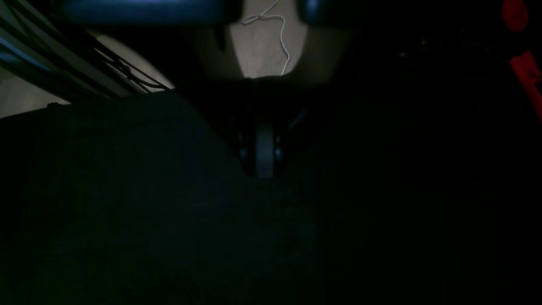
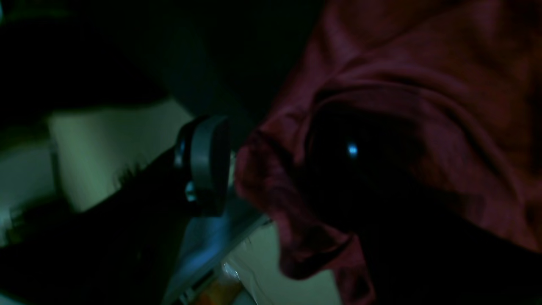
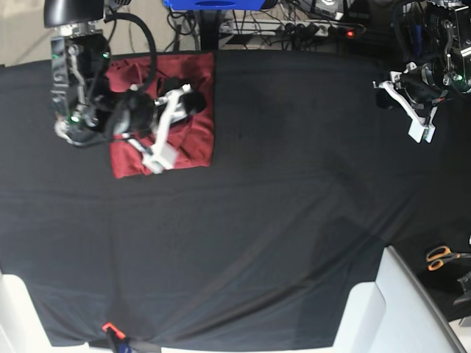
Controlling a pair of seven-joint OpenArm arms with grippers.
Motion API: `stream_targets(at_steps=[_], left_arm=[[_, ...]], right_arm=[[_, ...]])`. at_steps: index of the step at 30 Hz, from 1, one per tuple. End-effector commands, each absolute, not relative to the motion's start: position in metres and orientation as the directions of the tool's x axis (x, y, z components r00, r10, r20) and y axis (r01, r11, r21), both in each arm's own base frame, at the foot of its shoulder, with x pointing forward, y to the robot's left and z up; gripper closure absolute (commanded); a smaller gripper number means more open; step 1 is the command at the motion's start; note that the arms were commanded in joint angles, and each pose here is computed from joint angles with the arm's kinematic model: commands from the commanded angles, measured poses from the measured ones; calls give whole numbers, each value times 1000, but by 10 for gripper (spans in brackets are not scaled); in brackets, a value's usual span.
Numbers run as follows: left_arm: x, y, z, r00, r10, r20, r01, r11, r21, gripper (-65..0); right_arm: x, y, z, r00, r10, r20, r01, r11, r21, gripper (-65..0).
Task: Fold the T-shirt properly
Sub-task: 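Release the fabric and pull the right gripper back off the shirt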
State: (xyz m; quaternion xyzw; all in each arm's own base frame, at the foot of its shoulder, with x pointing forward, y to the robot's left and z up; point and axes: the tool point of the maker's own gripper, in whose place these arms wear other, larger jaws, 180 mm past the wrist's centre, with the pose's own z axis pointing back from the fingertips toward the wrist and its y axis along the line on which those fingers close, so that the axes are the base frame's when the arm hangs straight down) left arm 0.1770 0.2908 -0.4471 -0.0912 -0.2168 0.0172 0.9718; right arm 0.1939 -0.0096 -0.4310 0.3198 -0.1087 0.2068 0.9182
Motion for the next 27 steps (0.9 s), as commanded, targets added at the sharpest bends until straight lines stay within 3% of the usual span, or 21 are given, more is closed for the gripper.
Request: stream_targets(at_steps=[1,9,13,17,19,21,22,24,27], left_arm=[[185,296,-438,892,59,448,21,985,-171,0],[186,298,-437,891,58,450,20,986,-167,0],[186,299,-436,891,58,451,20,986,-165,0],[186,300,-436,890,59,452,18,986,-165,0],[187,300,-436,889,60,454,17,986,-164,0],[186,300,-436,890,60,452,17,986,-164,0],[186,300,-436,890,60,452,17,986,-164,0],[186,300,-436,890,60,452,17,986,-164,0],[186,300,-436,890,59,452,18,986,-165,0]], right_arm=[[201,1,-419,874,310,373,-478,681,555,-314],[191,21,-389,873,293,390,-487,551,677,-314],[202,12,-369,864,263,430,-497,588,638,-314],[228,-26,-346,865,114,489,-421,694,583,-302],[237,-52,-349,870,17,492,-342,740,579,-209],[237,-68,-360,885,-33,465,-280,760,586,-35],[236,-74,-367,895,-54,443,-247,767,593,0],[234,-86,-381,911,-98,401,-182,776,604,-27],[228,-99,-405,930,-161,329,-86,777,624,-3]])
